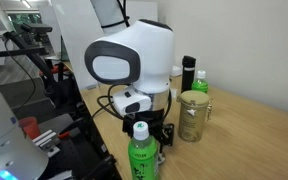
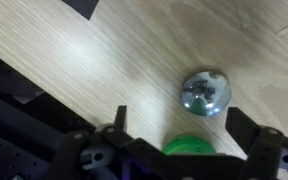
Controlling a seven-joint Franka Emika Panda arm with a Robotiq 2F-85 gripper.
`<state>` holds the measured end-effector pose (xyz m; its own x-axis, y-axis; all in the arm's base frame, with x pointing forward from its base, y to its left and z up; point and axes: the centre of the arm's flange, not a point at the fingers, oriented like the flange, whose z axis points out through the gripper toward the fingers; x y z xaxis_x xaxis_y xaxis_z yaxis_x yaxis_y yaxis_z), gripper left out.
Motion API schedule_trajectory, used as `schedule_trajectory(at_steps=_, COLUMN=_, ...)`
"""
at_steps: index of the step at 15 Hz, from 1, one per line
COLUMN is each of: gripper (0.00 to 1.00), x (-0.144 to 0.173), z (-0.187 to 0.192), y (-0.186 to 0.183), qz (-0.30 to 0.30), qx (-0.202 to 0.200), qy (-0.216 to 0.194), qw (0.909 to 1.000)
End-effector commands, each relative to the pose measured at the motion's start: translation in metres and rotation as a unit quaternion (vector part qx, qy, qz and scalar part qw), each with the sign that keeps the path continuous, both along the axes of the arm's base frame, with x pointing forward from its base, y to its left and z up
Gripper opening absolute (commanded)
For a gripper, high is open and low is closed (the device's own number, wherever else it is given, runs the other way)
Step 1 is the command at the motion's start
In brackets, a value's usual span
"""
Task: Put the silver lid on top of the clear bottle on the left
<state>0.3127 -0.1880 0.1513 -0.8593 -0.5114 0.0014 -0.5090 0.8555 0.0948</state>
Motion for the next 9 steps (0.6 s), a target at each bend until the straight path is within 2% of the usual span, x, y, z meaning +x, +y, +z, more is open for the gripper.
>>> schedule_trajectory(at_steps=1, gripper=1.0, x=0.0, z=0.0, y=0.0, qz=0.0, qx=0.0, qy=0.0, qw=1.0)
schedule_trajectory(at_steps=9, gripper=1.0, x=0.01, z=-0.016, y=0.004, qz=-0.029, qx=-0.017, qy=0.001, qw=0.9994)
